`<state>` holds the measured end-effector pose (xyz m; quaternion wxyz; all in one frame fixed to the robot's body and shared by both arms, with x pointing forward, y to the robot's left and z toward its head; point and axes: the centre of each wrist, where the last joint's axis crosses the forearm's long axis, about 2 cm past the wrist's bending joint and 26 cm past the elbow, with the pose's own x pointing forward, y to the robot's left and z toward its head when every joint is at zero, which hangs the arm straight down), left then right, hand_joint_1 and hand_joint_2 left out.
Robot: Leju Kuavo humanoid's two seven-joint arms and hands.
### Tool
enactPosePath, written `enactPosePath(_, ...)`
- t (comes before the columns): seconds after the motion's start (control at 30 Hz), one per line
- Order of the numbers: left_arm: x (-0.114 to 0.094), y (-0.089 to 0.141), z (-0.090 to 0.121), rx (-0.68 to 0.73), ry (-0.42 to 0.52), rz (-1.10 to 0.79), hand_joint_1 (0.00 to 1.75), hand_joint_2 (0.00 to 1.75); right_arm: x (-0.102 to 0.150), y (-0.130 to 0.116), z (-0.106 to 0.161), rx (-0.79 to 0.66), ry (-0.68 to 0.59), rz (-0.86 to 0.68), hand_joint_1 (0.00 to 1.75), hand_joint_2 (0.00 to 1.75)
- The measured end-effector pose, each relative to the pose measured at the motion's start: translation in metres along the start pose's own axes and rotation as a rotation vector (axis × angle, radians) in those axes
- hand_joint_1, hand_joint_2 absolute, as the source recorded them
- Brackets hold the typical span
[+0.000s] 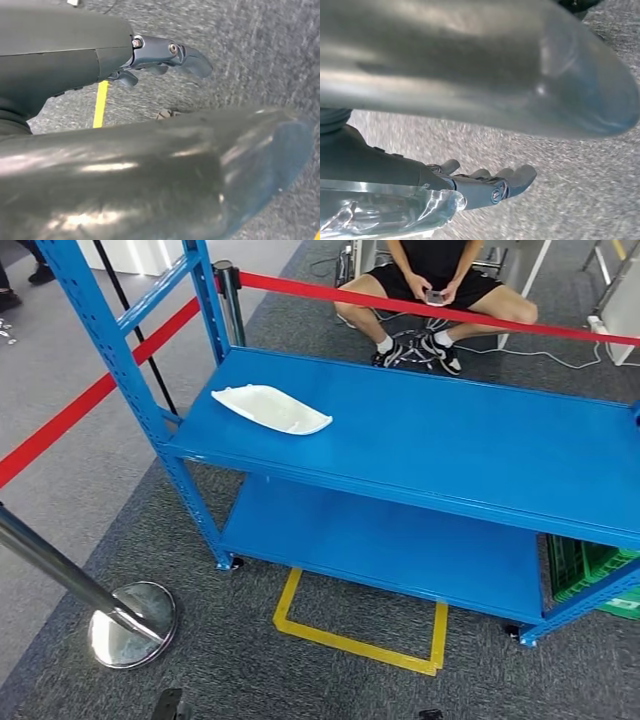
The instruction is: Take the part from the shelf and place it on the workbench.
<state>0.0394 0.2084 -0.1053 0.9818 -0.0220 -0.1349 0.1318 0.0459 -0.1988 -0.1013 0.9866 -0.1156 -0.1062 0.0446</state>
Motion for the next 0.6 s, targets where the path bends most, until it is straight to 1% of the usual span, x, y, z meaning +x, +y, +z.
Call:
enactPosePath(0.07, 0.0004, -0.0012, 0.0, -0.008, -0.005, 0.008, 0.0, 0.87, -0.0022, -0.0001, 0.0001, 0.0, 0.031, -0.025, 0.0, 0.0)
enactPosePath(0.13, 0.0005, -0.0024, 0.0001, -0.021, -0.016, 0.01, 0.0, 1.75, -0.0049, 0.0002, 0.0002, 0.021, 0.09, -0.068, 0.0, 0.0)
enactPosePath(0.23, -0.0027, -0.0022, 0.0007, -0.035, -0.031, 0.033, 0.0, 1.75, -0.0038, 0.0001, -0.0003, 0.066, 0.149, -0.2, 0.0, 0.0)
enactPosePath(0.37, -0.0056, -0.0023, 0.0013, -0.034, -0.019, 0.098, 0.0, 1.75, -0.0067, 0.0009, 0.0001, 0.08, 0.193, -0.36, 0.0, 0.0)
enactPosePath(0.5, -0.0067, -0.0043, 0.0018, -0.033, 0.014, 0.164, 0.0, 1.75, -0.007, 0.0018, 0.0006, 0.071, 0.215, -0.38, 0.0, 0.0)
enactPosePath(0.57, -0.0073, -0.0042, 0.0019, -0.037, 0.019, 0.168, 0.0, 1.75, -0.0071, 0.0029, 0.001, 0.086, 0.218, -0.407, 0.0, 0.87)
enactPosePath(0.6, -0.0074, -0.0041, 0.0019, -0.038, 0.019, 0.167, 0.0, 1.75, -0.0073, 0.0033, 0.0011, 0.089, 0.219, -0.416, 0.0, 1.16)
